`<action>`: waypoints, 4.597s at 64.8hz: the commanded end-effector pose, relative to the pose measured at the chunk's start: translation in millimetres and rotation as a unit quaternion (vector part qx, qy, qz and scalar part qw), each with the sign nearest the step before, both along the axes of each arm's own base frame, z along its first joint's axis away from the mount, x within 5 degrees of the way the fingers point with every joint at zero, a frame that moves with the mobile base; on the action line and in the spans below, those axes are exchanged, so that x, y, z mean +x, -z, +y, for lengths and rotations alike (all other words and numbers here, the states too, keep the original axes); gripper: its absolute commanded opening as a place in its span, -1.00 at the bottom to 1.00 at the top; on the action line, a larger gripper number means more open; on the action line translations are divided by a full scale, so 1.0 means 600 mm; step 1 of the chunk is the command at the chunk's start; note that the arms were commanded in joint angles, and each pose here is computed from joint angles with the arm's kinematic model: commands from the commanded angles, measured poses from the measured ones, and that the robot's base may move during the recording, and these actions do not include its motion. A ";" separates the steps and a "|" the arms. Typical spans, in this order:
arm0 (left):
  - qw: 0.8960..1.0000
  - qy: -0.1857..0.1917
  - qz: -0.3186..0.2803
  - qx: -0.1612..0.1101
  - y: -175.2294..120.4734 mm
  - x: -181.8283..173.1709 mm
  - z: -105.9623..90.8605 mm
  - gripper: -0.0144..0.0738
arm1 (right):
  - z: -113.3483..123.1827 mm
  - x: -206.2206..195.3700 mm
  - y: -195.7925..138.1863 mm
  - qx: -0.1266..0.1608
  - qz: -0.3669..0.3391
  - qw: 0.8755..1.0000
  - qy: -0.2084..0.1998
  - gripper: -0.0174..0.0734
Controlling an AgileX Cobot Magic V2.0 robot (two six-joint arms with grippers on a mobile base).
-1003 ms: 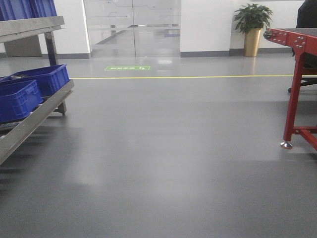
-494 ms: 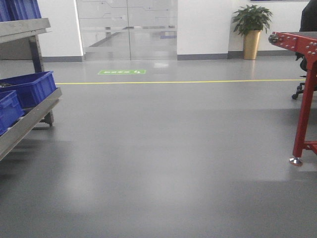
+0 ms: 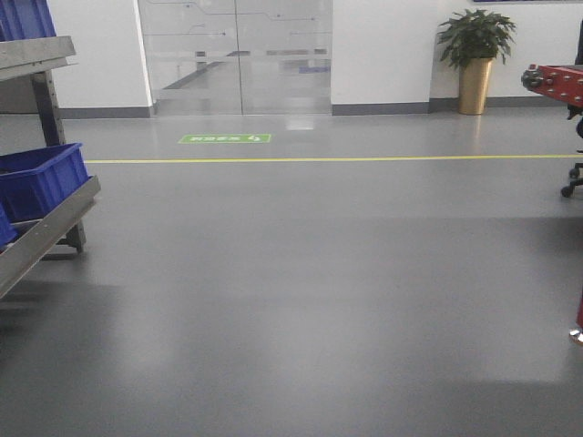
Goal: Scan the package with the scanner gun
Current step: 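Drive the base forward along the floor past the blue-crate shelf, then turn the base and approach the red workbench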
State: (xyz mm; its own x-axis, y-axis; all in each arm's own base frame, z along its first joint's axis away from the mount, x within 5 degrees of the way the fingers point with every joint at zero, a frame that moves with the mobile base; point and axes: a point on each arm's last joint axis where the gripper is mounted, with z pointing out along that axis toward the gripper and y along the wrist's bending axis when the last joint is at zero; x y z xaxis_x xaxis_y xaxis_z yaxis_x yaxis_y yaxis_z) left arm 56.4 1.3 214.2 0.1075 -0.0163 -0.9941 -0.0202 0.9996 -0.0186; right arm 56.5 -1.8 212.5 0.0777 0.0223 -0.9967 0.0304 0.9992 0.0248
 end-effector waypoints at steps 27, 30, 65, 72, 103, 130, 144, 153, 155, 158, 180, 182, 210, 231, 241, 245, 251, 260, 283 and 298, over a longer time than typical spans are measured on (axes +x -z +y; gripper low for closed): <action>1.000 -0.002 -0.011 0.001 -0.005 -0.001 0.000 -0.93 | -0.001 -0.001 -0.003 -0.002 -0.013 1.000 0.003 -0.96; 1.000 -0.002 -0.011 0.001 -0.005 -0.001 0.000 -0.93 | -0.001 -0.001 -0.003 -0.002 -0.013 1.000 0.003 -0.96; 1.000 -0.002 -0.011 0.001 -0.005 -0.001 0.000 -0.93 | -0.001 -0.001 -0.003 -0.002 -0.013 1.000 0.003 -0.96; 1.000 -0.002 -0.011 0.001 -0.005 -0.001 0.000 -0.93 | -0.001 -0.001 -0.003 -0.002 -0.013 1.000 0.003 -0.96; 1.000 -0.002 -0.011 0.001 -0.005 -0.001 0.000 -0.93 | -0.001 -0.001 -0.003 -0.002 -0.013 1.000 0.003 -0.96; 1.000 -0.002 -0.011 0.001 -0.005 -0.001 0.000 -0.93 | -0.001 -0.001 -0.003 -0.002 -0.013 1.000 0.003 -0.96; 1.000 -0.002 -0.011 0.001 -0.005 -0.001 0.000 -0.93 | -0.001 -0.001 -0.003 -0.002 -0.013 1.000 0.003 -0.96; 1.000 -0.002 -0.011 0.001 -0.005 -0.001 0.000 -0.93 | -0.001 -0.001 -0.003 -0.002 -0.013 1.000 0.003 -0.96; 1.000 -0.002 -0.011 0.001 -0.005 -0.001 0.000 -0.93 | -0.001 -0.001 -0.003 -0.002 -0.013 1.000 0.003 -0.96; 1.000 -0.002 -0.011 0.001 -0.005 -0.001 0.000 -0.93 | -0.001 -0.001 -0.003 -0.002 -0.013 1.000 0.003 -0.96; 1.000 -0.002 -0.011 0.001 -0.005 -0.001 0.000 -0.93 | -0.001 -0.001 -0.003 -0.002 -0.013 1.000 0.003 -0.96; 1.000 -0.002 -0.011 0.001 -0.005 -0.001 0.000 -0.93 | -0.001 -0.001 -0.003 -0.002 -0.013 1.000 0.003 -0.96; 1.000 -0.002 -0.011 0.001 -0.005 -0.001 0.000 -0.93 | -0.001 -0.001 -0.003 -0.002 -0.013 1.000 0.003 -0.96; 1.000 -0.002 -0.011 0.001 -0.005 -0.001 0.000 -0.93 | -0.001 -0.001 -0.003 -0.002 -0.013 1.000 0.003 -0.96; 1.000 -0.002 -0.011 0.001 -0.005 -0.001 0.000 -0.93 | -0.001 -0.001 -0.003 -0.002 -0.013 1.000 0.003 -0.96; 1.000 -0.002 -0.011 0.001 -0.005 -0.001 0.000 -0.93 | -0.001 -0.001 -0.003 -0.002 -0.013 1.000 0.003 -0.96; 1.000 -0.002 -0.011 0.001 -0.005 -0.001 0.000 -0.93 | -0.001 -0.001 -0.003 -0.002 -0.013 1.000 0.003 -0.96; 1.000 -0.002 -0.011 0.001 -0.005 -0.001 0.000 -0.93 | -0.001 -0.001 -0.003 -0.002 -0.013 1.000 0.003 -0.96; 1.000 -0.002 -0.011 0.001 -0.005 -0.001 0.000 -0.93 | -0.001 -0.001 -0.003 -0.002 -0.013 1.000 0.003 -0.96; 1.000 -0.002 -0.011 0.001 -0.005 -0.001 0.000 -0.93 | -0.001 -0.001 -0.003 -0.002 -0.013 1.000 0.003 -0.96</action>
State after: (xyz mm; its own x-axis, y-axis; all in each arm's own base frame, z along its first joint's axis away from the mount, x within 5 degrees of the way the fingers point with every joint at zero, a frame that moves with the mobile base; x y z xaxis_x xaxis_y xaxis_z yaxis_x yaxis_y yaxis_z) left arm 56.4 1.3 214.2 0.1075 -0.0163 -0.9941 -0.0202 0.9996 -0.0186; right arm 56.5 -1.8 212.5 0.0777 0.0223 -0.9967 0.0304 0.9992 0.0248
